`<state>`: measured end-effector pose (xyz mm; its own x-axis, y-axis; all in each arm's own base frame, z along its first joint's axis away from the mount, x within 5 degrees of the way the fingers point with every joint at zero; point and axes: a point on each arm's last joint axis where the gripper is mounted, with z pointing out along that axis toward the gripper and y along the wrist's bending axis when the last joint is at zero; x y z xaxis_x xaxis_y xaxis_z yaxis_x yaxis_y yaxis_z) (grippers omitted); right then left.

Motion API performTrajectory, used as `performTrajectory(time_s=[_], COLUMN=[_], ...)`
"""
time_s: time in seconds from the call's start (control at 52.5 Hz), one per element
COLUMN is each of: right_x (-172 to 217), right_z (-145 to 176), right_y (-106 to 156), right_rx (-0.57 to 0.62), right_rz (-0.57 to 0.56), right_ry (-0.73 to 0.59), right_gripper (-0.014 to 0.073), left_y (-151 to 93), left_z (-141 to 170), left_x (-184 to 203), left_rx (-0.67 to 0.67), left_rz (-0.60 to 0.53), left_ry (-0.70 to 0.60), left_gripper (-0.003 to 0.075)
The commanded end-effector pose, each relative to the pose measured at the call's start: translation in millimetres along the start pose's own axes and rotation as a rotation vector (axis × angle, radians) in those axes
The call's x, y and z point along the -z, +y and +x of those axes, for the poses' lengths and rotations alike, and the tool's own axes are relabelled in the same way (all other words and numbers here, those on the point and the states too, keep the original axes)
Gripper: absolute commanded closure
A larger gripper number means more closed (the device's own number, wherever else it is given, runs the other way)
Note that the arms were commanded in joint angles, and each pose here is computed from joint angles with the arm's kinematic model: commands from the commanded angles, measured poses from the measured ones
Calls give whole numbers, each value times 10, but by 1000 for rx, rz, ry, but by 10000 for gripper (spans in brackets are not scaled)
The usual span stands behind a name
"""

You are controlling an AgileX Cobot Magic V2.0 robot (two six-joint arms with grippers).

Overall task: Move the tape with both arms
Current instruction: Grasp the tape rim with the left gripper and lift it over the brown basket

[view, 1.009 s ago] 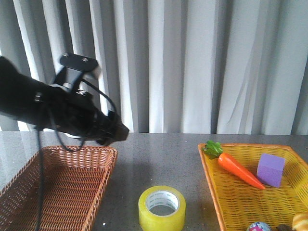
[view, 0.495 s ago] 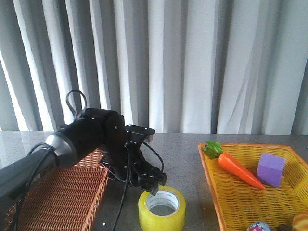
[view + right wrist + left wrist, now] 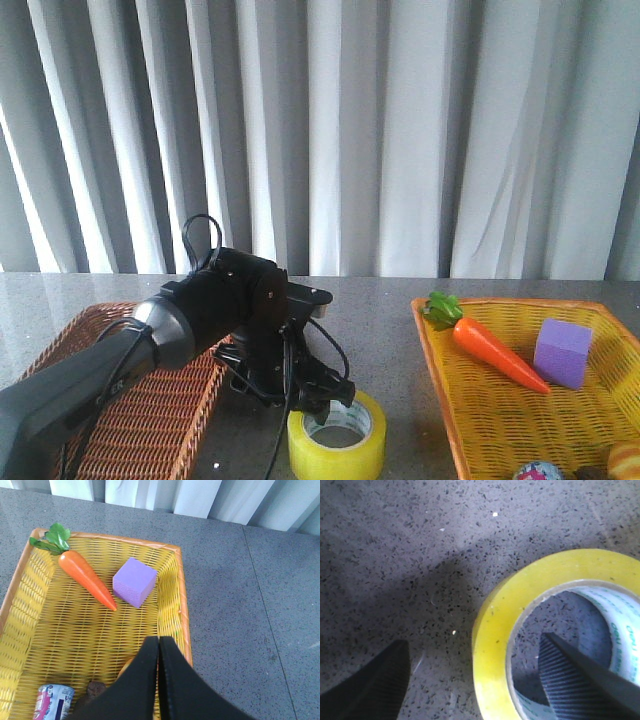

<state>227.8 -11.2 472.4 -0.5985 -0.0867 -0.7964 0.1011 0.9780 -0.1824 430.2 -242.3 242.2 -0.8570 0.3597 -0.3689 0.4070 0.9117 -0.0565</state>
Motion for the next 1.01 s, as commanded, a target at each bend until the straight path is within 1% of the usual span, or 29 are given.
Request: performTrajectory(time_s=[0.0, 0.133, 0.228, 0.324, 0.514, 0.571, 0.666, 0.742, 0.857, 0.99], right_x=[144, 144, 144, 144, 144, 144, 144, 144, 144, 144], right_z=[-81, -81, -81, -81, -82, -82, -81, -81, -81, -81], right_y=[-65, -65, -65, -65, -65, -65, -65, -65, -65, -65], right_rx=[7, 7, 7, 7, 7, 7, 7, 7, 7, 7], right_rz=[24, 24, 24, 24, 24, 24, 24, 24, 24, 24], right_ry=[-98, -98, -98, -98, -99, -99, -98, -98, -98, -98], right_gripper=[603, 603, 603, 603, 603, 603, 603, 603, 603, 603], left_y=[-39, -64, -72, -69, -66, -68, -73, -75, -79, -29], left_z=[-96, -74, -47, -36, -40, -48, -83, -120, -159, -110], left_x=[318, 200, 134, 104, 122, 146, 295, 482, 933, 1588], left_rx=[24, 41, 59, 85, 92, 92, 91, 68, 19, -22], left_rz=[32, 61, 69, 66, 63, 65, 71, 74, 76, 22], left_ry=[-98, -62, -27, -12, -16, -27, -78, -142, -271, -418], left_gripper=[197, 204, 244, 326, 554, 609, 685, 719, 727, 726])
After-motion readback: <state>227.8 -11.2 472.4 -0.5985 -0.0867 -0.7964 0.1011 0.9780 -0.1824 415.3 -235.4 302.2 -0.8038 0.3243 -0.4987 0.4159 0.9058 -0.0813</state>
